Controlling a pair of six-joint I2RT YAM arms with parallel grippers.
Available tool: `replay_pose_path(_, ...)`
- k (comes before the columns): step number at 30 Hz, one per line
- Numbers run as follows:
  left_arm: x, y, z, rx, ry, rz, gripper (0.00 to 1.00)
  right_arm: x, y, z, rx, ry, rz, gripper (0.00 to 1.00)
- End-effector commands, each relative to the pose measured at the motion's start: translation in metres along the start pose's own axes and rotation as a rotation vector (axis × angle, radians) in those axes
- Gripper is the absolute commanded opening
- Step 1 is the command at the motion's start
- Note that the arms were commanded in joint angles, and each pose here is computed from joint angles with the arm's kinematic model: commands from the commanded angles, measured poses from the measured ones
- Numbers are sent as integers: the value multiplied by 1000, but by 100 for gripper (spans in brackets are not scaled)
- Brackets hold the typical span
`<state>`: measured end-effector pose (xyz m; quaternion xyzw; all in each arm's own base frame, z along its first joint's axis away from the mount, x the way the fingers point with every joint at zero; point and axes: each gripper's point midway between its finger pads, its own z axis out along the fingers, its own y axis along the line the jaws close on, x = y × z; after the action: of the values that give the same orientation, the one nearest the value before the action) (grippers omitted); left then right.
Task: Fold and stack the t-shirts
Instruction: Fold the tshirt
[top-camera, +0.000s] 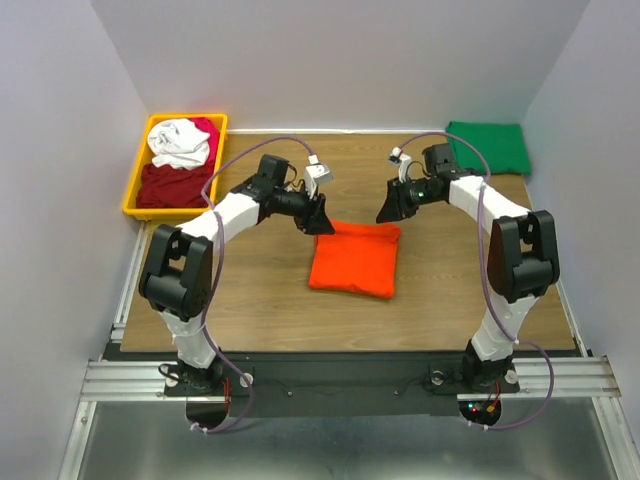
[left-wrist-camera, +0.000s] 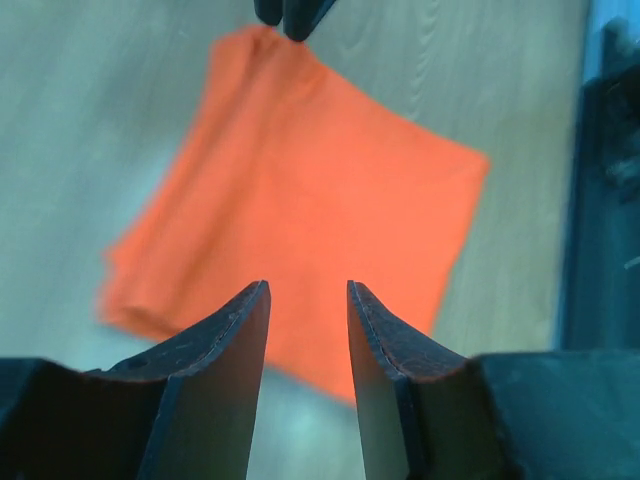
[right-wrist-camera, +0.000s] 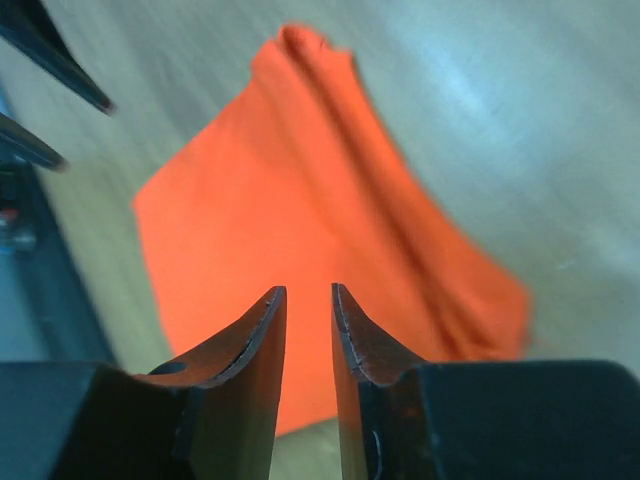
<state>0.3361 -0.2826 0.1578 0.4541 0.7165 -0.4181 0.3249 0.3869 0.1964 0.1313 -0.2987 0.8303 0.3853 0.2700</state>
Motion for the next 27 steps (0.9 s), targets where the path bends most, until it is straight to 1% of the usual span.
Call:
replay_pose_path(1,-16,-1,29,60,-165,-274,48,4,15,17,-103,-42,256,29)
replay_pose_path(2,-14,4,34,54,-170,-310,47,12,5,26,-89,-28,271,27)
replay_pose_path(3,-2,15,45,43,-159,-364,47,14,-4,29,-65,-27,269,26)
replay_pose_path(5,-1,28,54,27,-173,-408,44,22,-30,43,-22,-17,288,25)
replay_pose_path(6,15,42,65,1,-155,-451,43,24,-40,48,-4,-13,315,24)
replay_pose_path(7,15,51,68,-8,-158,-460,41,25,-50,49,4,-20,334,23)
replay_pose_path(9,24,64,75,-8,-157,-526,40,27,-73,60,15,-27,386,23)
replay_pose_path(10,34,77,80,-12,-149,-564,39,27,-79,61,11,-33,419,22)
replay_pose_path(11,39,83,83,-13,-143,-592,38,29,-87,63,19,-31,433,22)
replay_pose_path(12,52,90,87,-11,-126,-623,38,31,-96,66,42,-29,436,22)
replay_pose_path(15,50,115,76,-43,-145,-650,38,29,-112,69,86,-31,425,21)
replay_pose_path(17,36,125,62,-51,-181,-633,39,13,-124,63,116,-66,402,21)
replay_pose_path(18,20,121,53,-44,-203,-585,40,-9,-127,53,133,-107,368,21)
replay_pose_path(20,4,111,42,-29,-223,-533,41,-34,-122,40,139,-151,323,24)
replay_pose_path(21,-16,101,30,-27,-250,-481,41,-46,-117,33,139,-174,301,26)
replay_pose_path(22,-15,93,26,-23,-248,-480,42,-69,-102,18,124,-215,261,32)
replay_pose_path(23,-20,85,22,-16,-252,-470,42,-78,-93,11,112,-231,250,35)
replay_pose_path(24,-36,71,11,-5,-273,-432,42,-85,-82,5,94,-245,255,38)
replay_pose_path(25,-30,62,10,-4,-265,-443,42,-90,-72,-2,82,-257,250,41)
replay_pose_path(27,-31,48,5,1,-267,-436,43,-90,-45,-11,49,-260,260,42)
